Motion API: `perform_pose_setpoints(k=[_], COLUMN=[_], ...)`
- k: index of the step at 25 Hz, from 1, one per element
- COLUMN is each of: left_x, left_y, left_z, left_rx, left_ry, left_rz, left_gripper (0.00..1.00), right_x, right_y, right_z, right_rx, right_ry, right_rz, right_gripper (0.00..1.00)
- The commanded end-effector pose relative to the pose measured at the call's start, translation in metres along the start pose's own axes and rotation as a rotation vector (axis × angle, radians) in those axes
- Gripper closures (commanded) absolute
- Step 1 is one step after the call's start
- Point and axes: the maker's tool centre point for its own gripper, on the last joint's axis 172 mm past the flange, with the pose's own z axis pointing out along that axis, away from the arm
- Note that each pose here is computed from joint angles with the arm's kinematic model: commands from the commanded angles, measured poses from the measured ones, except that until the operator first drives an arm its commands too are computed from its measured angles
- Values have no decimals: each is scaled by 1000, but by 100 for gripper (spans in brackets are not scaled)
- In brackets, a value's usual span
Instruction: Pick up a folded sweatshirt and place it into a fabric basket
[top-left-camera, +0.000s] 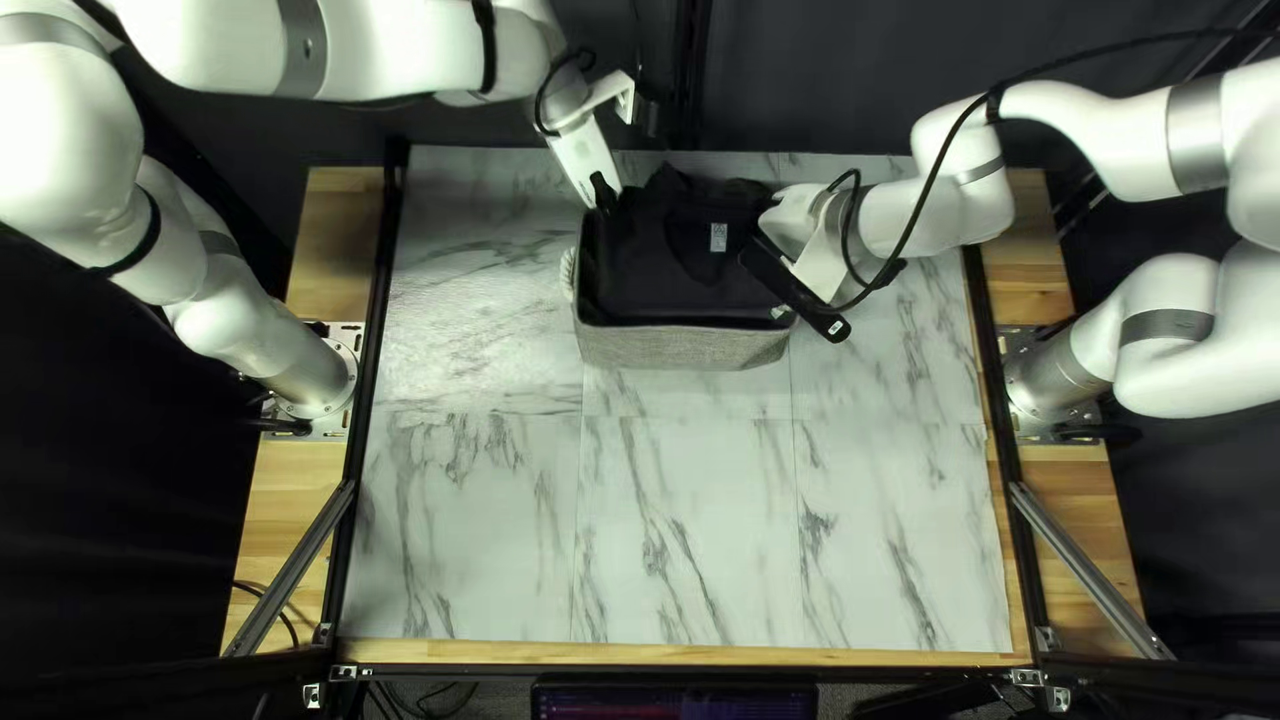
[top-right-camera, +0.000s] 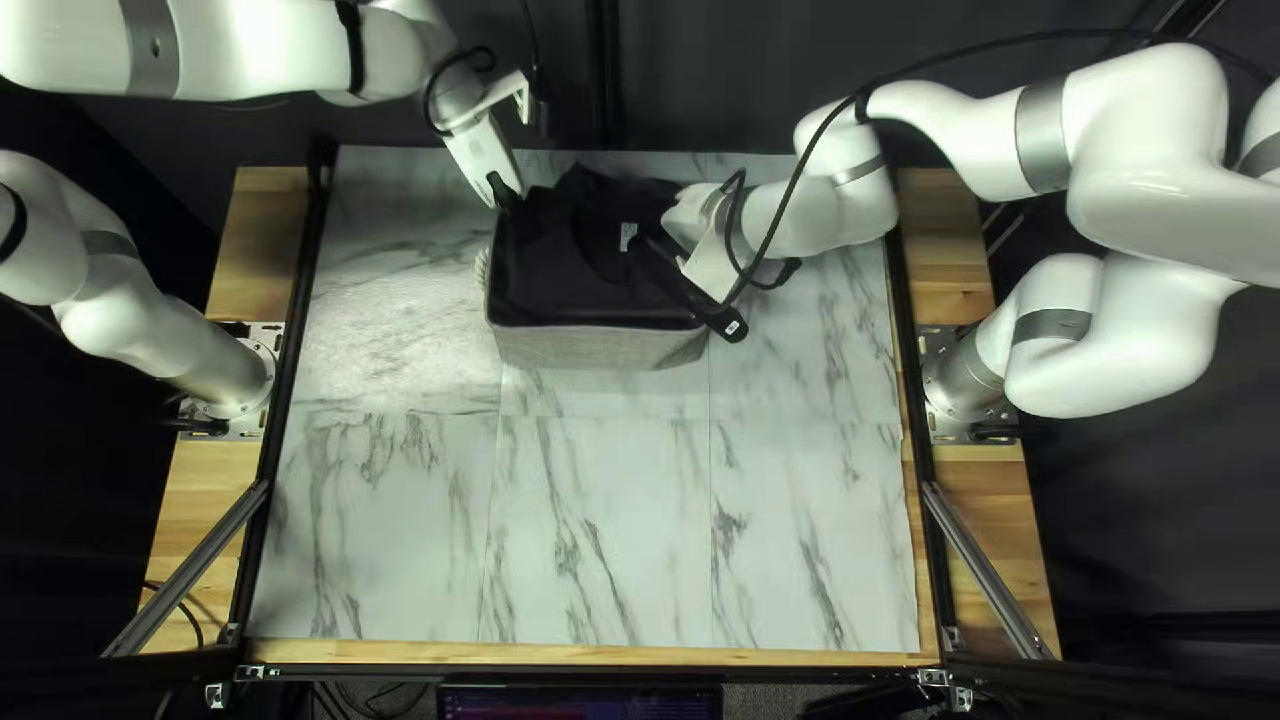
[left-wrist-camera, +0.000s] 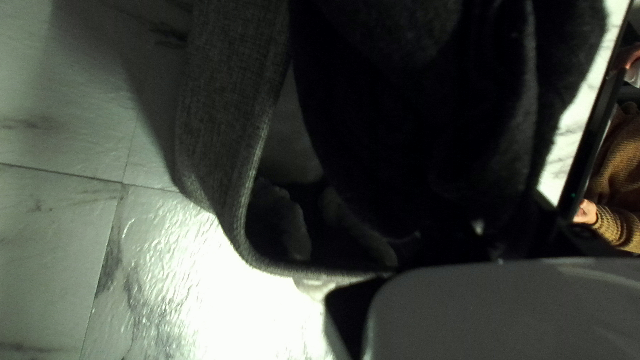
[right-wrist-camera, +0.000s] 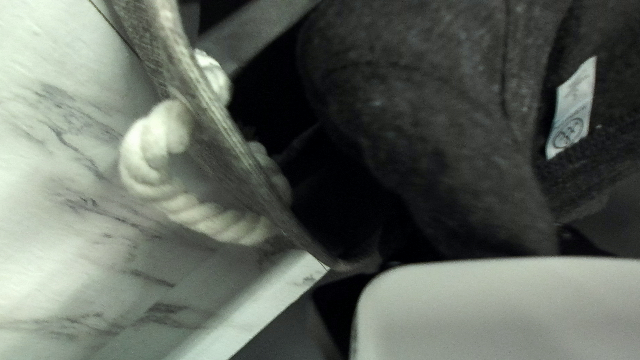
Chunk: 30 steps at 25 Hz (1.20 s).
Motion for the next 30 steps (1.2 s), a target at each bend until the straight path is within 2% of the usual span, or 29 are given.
perform_pose_setpoints(k=[1, 6, 8, 12, 15, 17, 22, 24, 26, 30], left_x=[-4, -7, -11, -17, -13, -5, 7, 6, 2, -9], left_y=[1, 6, 11, 30, 33, 31, 38, 41, 41, 33], left_z=[-2, -7, -12, -22, -23, -27, -40, -40, -39, -21], left_rx=[-5, -7, -10, -9, 4, 12, 21, 29, 33, 75], left_ry=[4, 13, 22, 32, 28, 20, -13, -19, -17, 5], left_rz=[-8, -7, 3, 34, 49, 62, 116, 128, 131, 98], left_gripper=[0, 0, 0, 0, 0, 0, 0, 0, 0, 0], right_x=[4, -4, -16, -28, -28, -27, -20, -21, -20, -14], right_y=[0, -5, -6, 0, 0, 2, 13, 14, 13, 6], right_z=[-2, -12, -28, -64, -67, -67, -79, -87, -93, -100], right_rx=[14, 19, 7, -33, -36, -42, -73, -78, -79, -61], right_ry=[-3, -30, -51, -62, -75, -78, -42, -41, -42, -45], right_rz=[0, 21, 38, 45, 40, 40, 42, 41, 36, 10], right_gripper=[0, 0, 0, 0, 0, 0, 0, 0, 0, 0])
